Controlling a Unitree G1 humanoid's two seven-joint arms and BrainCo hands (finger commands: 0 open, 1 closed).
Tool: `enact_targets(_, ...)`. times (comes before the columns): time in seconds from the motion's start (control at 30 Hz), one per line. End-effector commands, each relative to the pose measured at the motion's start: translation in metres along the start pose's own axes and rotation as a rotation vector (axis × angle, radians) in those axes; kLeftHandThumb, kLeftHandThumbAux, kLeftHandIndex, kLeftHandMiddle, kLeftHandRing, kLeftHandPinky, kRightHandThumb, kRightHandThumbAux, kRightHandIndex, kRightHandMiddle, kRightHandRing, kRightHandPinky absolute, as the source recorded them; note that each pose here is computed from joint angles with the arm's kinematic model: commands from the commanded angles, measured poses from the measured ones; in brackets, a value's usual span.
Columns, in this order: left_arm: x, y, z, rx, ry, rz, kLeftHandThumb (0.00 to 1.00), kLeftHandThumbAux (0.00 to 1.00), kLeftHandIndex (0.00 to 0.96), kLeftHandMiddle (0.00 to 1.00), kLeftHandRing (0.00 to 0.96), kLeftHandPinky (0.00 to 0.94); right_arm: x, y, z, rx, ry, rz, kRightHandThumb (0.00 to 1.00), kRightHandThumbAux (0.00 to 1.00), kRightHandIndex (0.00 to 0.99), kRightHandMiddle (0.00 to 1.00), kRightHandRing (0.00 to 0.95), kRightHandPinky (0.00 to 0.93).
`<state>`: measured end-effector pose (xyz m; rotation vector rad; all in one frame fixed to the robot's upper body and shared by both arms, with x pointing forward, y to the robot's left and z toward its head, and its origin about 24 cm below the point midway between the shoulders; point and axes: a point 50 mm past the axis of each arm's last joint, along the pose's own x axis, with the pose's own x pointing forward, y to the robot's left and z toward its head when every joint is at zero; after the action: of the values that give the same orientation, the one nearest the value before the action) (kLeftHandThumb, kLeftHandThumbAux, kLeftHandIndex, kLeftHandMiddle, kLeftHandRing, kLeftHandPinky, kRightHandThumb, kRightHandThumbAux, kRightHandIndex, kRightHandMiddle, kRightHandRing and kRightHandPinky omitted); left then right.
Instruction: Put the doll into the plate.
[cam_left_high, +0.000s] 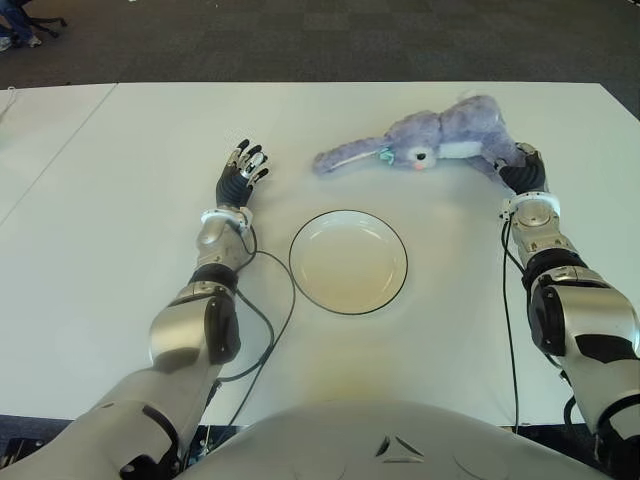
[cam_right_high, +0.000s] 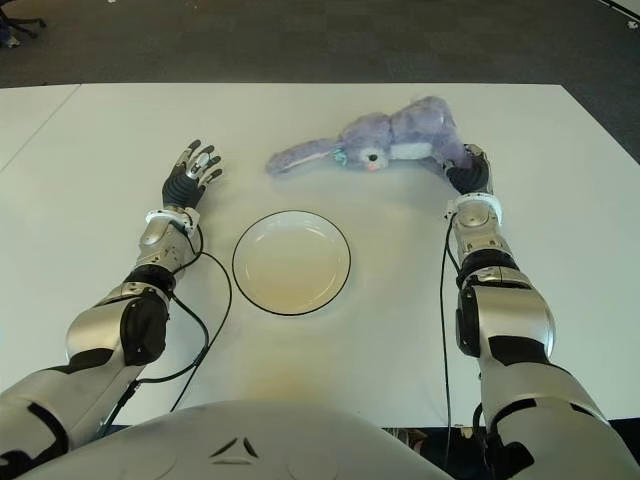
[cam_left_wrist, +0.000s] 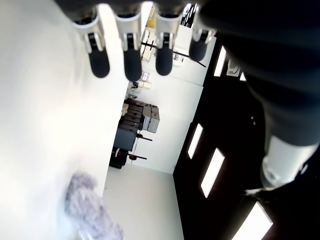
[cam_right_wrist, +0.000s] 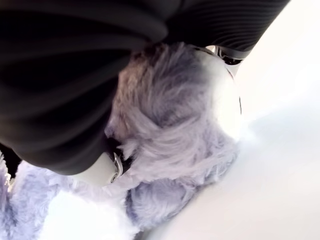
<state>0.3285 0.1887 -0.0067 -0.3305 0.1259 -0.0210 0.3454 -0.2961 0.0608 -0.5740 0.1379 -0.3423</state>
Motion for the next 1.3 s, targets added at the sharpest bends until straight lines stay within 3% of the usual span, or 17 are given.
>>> enact_targets(0.03, -0.079, 0.018, -0.108, -0.170, 0.434, 0.141, 0.000, 0.631, 0.078, 0.143, 0.160, 0.193, -0.008, 0.012, 0.005, 0.066, -0.111, 0.133, 0.698, 0.719, 0.439, 0.832, 0.855, 0.836)
enact_targets(0.27, -0.078, 0.017, -0.108, -0.162, 0.434, 0.142, 0.000, 0.623, 0.085, 0.148, 0.164, 0.195, -0.014, 0.013, 0.008, 0.144, -0.177, 0.224, 0.699, 0.720, 0.439, 0.846, 0.861, 0.833)
enact_targets(0.83, -0.078, 0.016, -0.109, -0.169, 0.439, 0.142, 0.000, 0.624, 0.075, 0.136, 0.144, 0.173, -0.028, 0.008, 0.024, 0.237, -0.276, 0.276, 0.706, 0.715, 0.440, 0.844, 0.852, 0.849)
enact_targets(1.13, -0.078, 0.016, -0.109, -0.170, 0.439, 0.141, 0.000, 0.615, 0.086, 0.134, 0.142, 0.172, -0.059, 0.009, 0.042, 0.251, -0.429, 0.334, 0.707, 0.713, 0.441, 0.844, 0.851, 0.847)
enact_targets(1.3, -0.078, 0.015, -0.109, -0.167, 0.441, 0.142, 0.000, 0.618, 0.079, 0.125, 0.135, 0.162, -0.067, 0.009, 0.048, 0.252, -0.482, 0.335, 0.702, 0.713, 0.440, 0.843, 0.855, 0.846)
